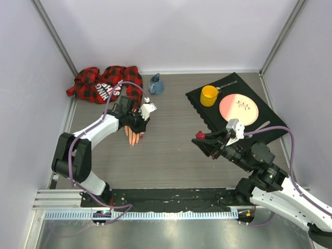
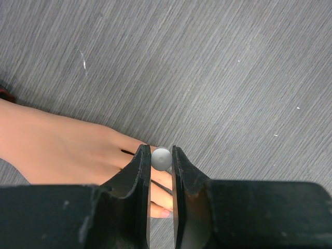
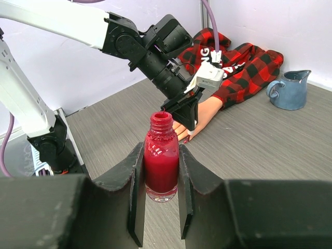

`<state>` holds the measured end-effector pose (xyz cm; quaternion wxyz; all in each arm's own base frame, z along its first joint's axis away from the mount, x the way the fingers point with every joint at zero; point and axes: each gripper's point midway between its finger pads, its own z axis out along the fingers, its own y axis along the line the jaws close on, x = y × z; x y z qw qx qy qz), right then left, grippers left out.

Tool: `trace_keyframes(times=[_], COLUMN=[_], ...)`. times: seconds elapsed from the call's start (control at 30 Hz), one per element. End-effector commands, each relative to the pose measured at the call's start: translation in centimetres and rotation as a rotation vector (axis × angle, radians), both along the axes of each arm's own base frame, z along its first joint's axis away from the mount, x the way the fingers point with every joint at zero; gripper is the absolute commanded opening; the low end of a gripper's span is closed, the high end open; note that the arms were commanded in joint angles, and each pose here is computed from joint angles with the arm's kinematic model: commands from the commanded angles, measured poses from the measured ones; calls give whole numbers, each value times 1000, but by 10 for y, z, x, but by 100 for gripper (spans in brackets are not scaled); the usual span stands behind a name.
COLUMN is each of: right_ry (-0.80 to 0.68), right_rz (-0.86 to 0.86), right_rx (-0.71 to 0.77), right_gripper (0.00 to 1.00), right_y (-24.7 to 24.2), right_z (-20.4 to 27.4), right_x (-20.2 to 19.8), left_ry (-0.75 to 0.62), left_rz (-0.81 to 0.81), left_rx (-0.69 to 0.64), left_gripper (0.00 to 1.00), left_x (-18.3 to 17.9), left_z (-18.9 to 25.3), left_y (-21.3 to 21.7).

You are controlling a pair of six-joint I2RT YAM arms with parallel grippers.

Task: Paint the nails

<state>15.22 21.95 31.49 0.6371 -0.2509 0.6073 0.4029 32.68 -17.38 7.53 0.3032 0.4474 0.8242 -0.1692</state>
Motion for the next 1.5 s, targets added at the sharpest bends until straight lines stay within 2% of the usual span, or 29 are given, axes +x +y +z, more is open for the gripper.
trace_keyframes(times=[0.0,0.87,1.47], right_ry=[-41,-35,-32], right_rz=[10,19,29], right_rx=[38,31,27], right_gripper=[1,1,1], right_y=[2,4,6], right_z=[13,10,8], right_x=[-1,-2,-2], left_ry=[-67,-11,-100], left_rz=[8,-10,25], left_rx=[-33,18,0], left_gripper=[0,0,0], left_x=[17,-1,-7], left_z=[20,8,41], left_y=[-5,-10,-5])
